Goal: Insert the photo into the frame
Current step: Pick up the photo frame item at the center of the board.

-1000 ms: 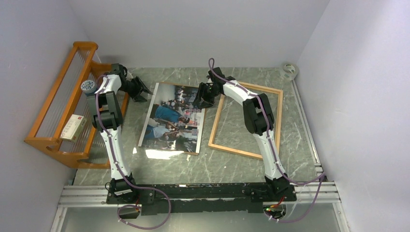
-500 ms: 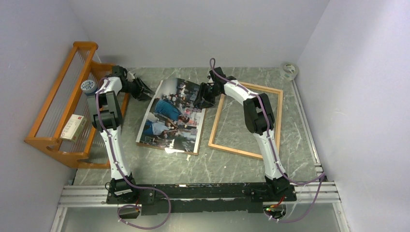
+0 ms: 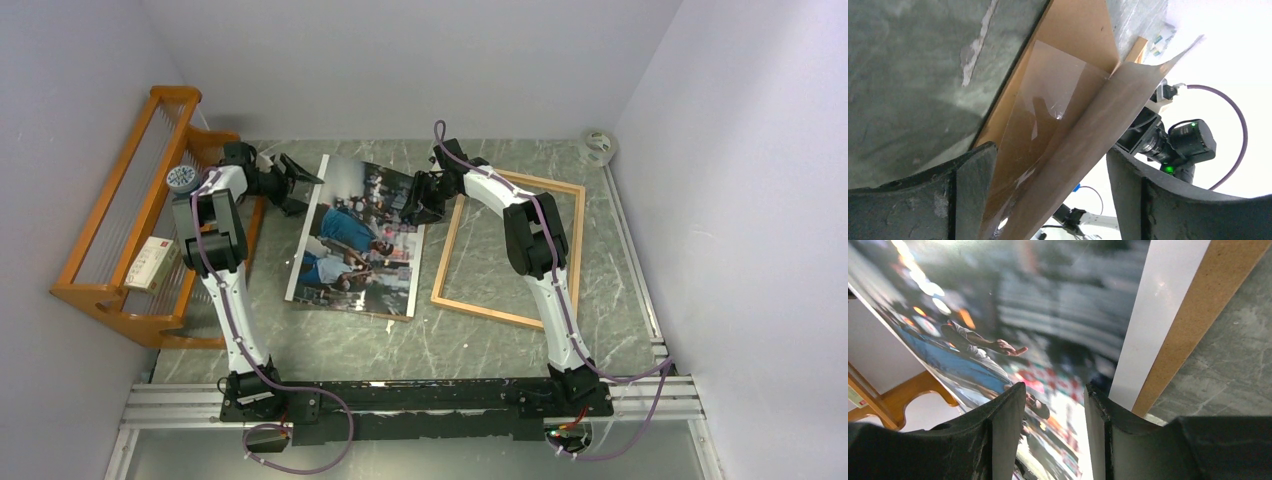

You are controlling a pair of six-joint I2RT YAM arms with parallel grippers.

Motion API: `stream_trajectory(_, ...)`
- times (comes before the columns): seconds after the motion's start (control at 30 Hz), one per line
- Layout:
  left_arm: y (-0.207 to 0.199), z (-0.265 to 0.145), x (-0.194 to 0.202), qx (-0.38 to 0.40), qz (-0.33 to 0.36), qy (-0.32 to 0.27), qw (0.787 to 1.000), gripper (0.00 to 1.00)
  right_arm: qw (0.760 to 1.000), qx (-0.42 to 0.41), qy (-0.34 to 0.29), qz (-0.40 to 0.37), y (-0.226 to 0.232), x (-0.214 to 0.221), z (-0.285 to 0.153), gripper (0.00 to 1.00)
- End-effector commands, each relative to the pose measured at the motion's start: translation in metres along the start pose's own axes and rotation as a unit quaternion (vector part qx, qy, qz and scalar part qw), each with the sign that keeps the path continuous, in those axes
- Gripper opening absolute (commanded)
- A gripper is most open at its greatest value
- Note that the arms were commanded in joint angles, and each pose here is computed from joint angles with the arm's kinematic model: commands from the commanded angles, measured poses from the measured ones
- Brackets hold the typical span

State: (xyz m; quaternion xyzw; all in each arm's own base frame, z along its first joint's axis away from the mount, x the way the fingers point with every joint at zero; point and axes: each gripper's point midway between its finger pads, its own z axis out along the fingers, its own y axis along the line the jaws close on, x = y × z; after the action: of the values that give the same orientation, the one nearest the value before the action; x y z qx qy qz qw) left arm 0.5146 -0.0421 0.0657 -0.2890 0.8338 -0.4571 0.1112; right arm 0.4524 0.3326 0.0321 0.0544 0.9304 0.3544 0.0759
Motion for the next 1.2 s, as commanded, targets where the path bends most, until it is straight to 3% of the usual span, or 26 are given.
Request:
stream_trajectory(0.0, -0.034, -0.029, 0.005, 0.025, 0.000, -0.013, 1.000, 0.88, 0.996, 0.089, 0.022, 0.020, -0.066, 0.016, 0.028, 0.52)
stream_trajectory(0.6, -0.021, -0.038, 0.026, -0.043, -0.007, -0.073, 0.996, 0.91, 0.996, 0.083, 0.017, 0.020, -0.066, 0.014, 0.025, 0.54)
stream_trajectory(0.97, 0.031, -0.056, 0.032, -0.189, 0.010, -0.136, 0.972, 0.94, 0.995, 0.098, 0.013, 0.023, -0.072, 0.013, 0.025, 0.53)
stream_trajectory(1.17, 0.055, -0.056, 0.044, -0.225, 0.014, -0.125, 0.966, 0.94, 0.994, 0.101, 0.016, 0.024, -0.074, 0.014, 0.026, 0.53)
